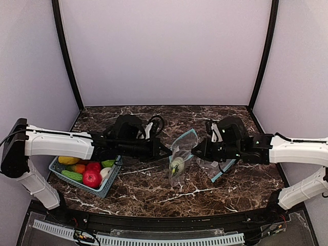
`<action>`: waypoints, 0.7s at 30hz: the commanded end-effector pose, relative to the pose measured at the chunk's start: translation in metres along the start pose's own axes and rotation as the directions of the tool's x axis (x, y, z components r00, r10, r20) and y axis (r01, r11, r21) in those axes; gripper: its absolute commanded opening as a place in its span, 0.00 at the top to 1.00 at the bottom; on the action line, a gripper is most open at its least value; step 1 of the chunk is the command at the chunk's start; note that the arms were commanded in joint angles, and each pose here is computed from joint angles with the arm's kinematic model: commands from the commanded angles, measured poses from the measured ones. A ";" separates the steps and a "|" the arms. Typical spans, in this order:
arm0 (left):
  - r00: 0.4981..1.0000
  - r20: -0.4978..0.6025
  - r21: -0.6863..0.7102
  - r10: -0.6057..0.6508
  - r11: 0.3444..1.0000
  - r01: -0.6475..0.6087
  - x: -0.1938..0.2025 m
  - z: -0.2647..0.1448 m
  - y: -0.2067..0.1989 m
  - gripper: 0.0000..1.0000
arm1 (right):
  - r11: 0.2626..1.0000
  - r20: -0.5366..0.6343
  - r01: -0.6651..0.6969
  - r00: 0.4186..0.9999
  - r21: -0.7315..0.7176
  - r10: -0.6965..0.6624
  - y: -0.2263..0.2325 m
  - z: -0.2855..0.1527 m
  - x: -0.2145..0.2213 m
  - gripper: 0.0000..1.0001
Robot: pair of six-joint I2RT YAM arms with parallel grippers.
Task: Place the food in the zip-top bag and seal the zipper
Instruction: Pass from the right arm to the left
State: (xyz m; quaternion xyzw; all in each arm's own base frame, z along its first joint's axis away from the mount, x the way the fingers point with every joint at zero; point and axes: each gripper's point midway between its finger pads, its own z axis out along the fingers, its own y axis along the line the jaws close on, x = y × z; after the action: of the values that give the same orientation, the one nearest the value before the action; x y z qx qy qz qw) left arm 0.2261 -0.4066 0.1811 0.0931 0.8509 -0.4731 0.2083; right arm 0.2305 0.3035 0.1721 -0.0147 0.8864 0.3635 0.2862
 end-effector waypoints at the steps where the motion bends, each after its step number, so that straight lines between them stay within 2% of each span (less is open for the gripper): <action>1: 0.999 -0.013 0.012 0.052 0.999 -0.052 -0.001 0.000 -0.008 0.99 | 0.999 0.027 0.041 0.999 0.018 -0.042 0.002 -0.009 -0.010 0.81; 5: 0.996 -0.028 0.043 0.083 0.996 -0.081 0.001 0.001 -0.014 0.99 | 0.997 0.011 0.070 0.997 0.015 -0.071 0.006 -0.011 -0.010 0.51; 9: 0.994 -0.037 0.063 0.101 0.993 -0.099 0.003 0.001 -0.018 0.99 | 0.996 -0.021 0.090 0.996 0.000 -0.090 0.013 -0.003 -0.008 0.32; 14: 0.994 -0.040 0.056 0.102 0.993 -0.100 0.004 0.002 -0.016 0.99 | 0.994 -0.109 0.107 0.988 -0.017 -0.108 0.023 0.017 0.008 0.23; 21: 0.994 -0.034 0.009 0.101 0.995 -0.101 0.005 -0.001 -0.005 0.99 | 0.993 -0.212 0.113 0.972 0.031 -0.104 0.018 0.045 0.031 0.17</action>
State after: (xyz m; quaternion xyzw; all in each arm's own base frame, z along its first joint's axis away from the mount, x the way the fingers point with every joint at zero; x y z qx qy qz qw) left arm 0.2202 -0.4123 0.1817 0.1396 0.8434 -0.4749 0.2089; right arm 0.2281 0.3400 0.1473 -0.0836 0.9115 0.3291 0.2320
